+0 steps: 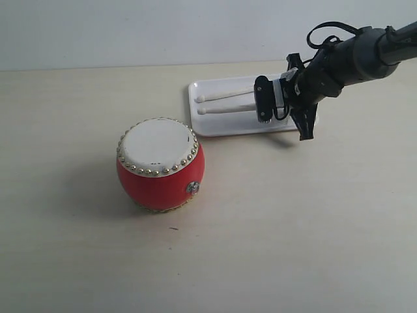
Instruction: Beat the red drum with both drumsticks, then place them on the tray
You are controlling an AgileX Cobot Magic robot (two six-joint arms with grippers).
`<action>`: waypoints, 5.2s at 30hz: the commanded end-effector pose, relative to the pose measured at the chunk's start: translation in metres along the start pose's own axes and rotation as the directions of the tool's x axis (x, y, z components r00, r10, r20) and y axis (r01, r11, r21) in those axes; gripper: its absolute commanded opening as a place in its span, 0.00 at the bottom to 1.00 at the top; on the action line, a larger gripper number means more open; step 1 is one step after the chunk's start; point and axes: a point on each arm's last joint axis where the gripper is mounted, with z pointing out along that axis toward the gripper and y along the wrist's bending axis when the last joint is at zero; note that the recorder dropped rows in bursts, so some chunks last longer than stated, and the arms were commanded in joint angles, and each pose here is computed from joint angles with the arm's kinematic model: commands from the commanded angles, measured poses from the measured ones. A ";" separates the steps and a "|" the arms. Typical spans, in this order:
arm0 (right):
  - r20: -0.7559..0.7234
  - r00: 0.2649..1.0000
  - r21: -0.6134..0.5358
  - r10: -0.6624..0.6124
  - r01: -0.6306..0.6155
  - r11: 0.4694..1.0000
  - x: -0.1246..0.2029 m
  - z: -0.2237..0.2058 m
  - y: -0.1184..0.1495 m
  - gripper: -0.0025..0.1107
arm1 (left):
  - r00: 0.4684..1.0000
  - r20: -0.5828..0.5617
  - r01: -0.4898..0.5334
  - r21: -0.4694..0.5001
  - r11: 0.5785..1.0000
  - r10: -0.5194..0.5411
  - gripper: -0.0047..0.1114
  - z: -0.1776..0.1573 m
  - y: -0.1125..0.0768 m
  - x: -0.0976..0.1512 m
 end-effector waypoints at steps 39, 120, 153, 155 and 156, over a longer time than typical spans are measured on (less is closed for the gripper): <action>-0.270 0.388 -0.057 0.881 -0.920 0.387 0.024 -0.165 -0.033 0.02 | 0.998 0.019 0.056 0.033 0.998 -0.056 0.04 -0.001 -0.003 -0.001; -0.008 0.126 -0.261 0.992 -0.958 0.120 0.022 -0.260 0.046 0.02 | 0.832 0.249 -0.467 -0.169 0.868 0.496 0.04 -0.016 -0.009 -0.010; -0.008 0.124 -0.261 0.992 -0.958 0.118 0.022 -0.260 0.046 0.02 | 0.585 0.659 -0.168 -0.473 0.865 0.474 0.04 -0.035 0.012 0.061; -0.008 0.126 -0.261 0.992 -0.958 0.120 0.022 -0.260 0.046 0.02 | 0.583 0.698 -0.094 -0.450 0.888 0.416 0.04 -0.026 0.021 0.065; -0.008 0.126 -0.261 0.992 -0.958 0.120 0.022 -0.260 0.046 0.02 | 0.589 0.712 -0.053 -0.437 0.898 0.381 0.04 -0.020 0.026 0.067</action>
